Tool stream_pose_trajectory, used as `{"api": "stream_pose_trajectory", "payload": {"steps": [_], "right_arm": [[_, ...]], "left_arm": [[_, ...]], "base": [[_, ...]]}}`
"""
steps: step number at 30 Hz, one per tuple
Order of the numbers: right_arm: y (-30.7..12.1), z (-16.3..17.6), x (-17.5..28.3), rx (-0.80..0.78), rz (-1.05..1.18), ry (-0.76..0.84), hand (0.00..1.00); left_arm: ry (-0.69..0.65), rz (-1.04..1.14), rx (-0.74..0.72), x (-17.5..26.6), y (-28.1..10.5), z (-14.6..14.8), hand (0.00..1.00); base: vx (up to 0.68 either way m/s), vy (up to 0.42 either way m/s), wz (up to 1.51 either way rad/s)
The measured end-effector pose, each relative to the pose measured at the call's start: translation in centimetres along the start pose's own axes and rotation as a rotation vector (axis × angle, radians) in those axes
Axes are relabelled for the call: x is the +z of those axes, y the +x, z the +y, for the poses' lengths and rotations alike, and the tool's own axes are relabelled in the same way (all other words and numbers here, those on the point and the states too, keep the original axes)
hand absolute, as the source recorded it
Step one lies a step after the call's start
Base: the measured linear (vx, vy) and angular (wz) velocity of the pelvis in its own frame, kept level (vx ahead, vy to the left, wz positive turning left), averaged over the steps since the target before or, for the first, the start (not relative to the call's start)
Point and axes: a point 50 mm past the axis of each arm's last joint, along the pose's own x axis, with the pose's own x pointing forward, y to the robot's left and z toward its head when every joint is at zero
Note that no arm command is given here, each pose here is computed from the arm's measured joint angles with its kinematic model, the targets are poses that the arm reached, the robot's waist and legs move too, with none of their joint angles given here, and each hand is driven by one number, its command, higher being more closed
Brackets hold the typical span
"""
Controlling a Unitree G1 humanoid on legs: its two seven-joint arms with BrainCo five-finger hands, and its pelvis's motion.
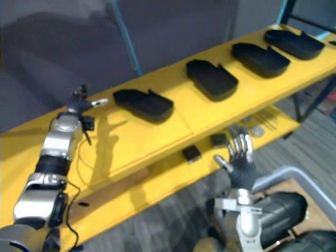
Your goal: Walk over and take plastic housings, then place them on the shelf
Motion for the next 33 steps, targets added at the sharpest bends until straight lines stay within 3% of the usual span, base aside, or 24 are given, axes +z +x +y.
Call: {"api": "stream_pose_trajectory", "payload": {"steps": [4, 6, 10, 12, 16, 19, 21, 24, 28, 33], "right_arm": [[0.8, 0.0, 0.7, 0.011, -0.063, -0.007, 0.00], [1.2, 0.1, 1.1, 0.018, -0.096, -0.014, 0.00], [1.7, -0.3, 1.7, -0.012, -0.146, -0.076, 0.00], [2.0, -1.3, 2.3, -0.057, -0.176, -0.124, 0.00], [3.2, -3.4, 2.3, -0.121, -0.197, -0.243, 0.00], [4.5, -3.9, 1.6, -0.154, -0.186, -0.272, 0.00], [5.8, -4.3, 0.8, -0.190, -0.160, -0.306, 0.00], [7.2, -6.2, -0.2, -0.280, -0.074, -0.340, 0.00], [9.4, -9.7, -1.6, -0.374, 0.073, -0.379, 0.00], [12.5, -12.0, -3.4, -0.471, 0.240, -0.451, 0.00]], "left_arm": [[-0.044, -0.282, 0.036, 4.9, -1.2, 2.2, 0.00], [-0.098, -0.450, 0.056, 6.5, -3.7, 3.3, 0.00], [-0.166, -0.535, 0.201, 3.8, -8.9, 6.1, 0.00], [-0.216, -0.470, 0.334, 0.2, -11.6, 7.6, 0.00], [-0.237, -0.220, 0.771, -7.9, -18.8, 11.6, 0.00], [-0.261, -0.076, 0.942, -11.0, -22.0, 12.0, 0.00], [-0.244, 0.144, 1.045, -15.2, -24.8, 11.3, 0.00], [-0.214, 0.422, 1.110, -20.1, -29.0, 9.3, 0.00], [-0.186, 0.662, 1.085, -24.6, -32.6, 7.1, 0.00], [-0.184, 0.808, 0.862, -27.7, -32.9, 3.4, 0.00]], "base": [[0.02, -0.002, 0.29], [0.01, 0.004, 0.31], [0.00, -0.006, 0.27], [-0.01, -0.021, 0.36], [-0.01, -0.016, 0.47], [-0.01, 0.001, 0.36], [-0.03, 0.017, 0.42], [-0.02, 0.012, 0.22], [0.00, -0.006, 0.20], [0.02, -0.006, 0.03]]}}
